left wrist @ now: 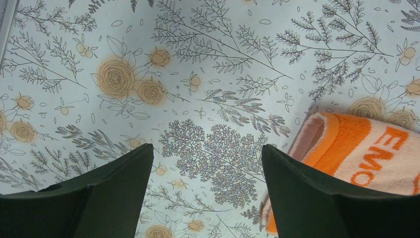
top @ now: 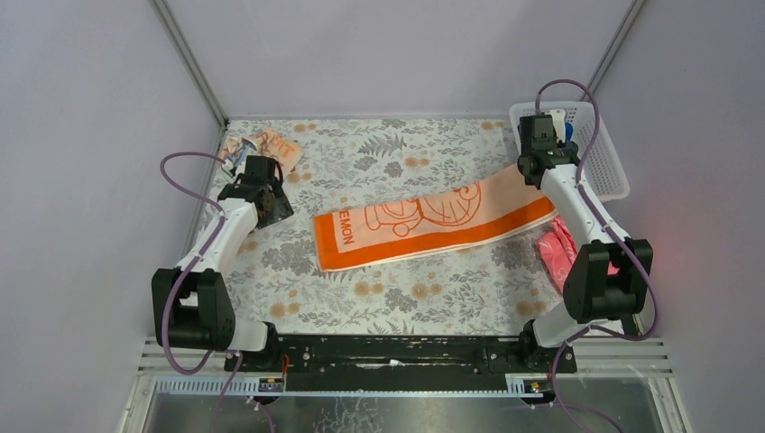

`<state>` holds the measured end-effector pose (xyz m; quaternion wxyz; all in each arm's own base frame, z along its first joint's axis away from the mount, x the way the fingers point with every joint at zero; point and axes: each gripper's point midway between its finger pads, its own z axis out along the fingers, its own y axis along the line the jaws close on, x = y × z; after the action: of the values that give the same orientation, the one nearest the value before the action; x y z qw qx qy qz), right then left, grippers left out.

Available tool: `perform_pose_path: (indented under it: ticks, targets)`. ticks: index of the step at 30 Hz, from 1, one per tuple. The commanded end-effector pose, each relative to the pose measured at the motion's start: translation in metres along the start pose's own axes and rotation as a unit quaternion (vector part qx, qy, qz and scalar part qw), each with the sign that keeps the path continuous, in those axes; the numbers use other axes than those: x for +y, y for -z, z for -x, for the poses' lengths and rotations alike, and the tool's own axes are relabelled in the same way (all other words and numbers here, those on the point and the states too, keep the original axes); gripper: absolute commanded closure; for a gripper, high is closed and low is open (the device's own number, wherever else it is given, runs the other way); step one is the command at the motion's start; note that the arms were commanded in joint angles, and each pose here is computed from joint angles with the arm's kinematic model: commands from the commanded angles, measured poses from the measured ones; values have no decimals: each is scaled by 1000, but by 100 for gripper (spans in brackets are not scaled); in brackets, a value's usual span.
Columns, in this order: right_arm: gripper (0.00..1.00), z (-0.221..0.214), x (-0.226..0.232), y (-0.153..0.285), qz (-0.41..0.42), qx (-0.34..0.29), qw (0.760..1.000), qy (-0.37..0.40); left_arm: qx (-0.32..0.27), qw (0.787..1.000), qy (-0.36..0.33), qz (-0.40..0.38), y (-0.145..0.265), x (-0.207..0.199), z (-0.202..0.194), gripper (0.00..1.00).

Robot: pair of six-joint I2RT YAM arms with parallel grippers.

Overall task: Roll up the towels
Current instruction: Fold the towel at the center of the board.

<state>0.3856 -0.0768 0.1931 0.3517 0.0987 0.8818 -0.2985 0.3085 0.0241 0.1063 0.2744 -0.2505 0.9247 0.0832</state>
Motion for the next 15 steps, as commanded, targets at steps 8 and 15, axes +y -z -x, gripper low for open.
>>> perform_pose_path:
  ticks: [8,15]
  targets:
    - [100,27,110,71,237,-37,970,42,-12,1000,2,-16,2,-5,4,20]
    - [100,-3,235,165,470,25,880,58,-9,1000,4,-26,3,-9,3,20]
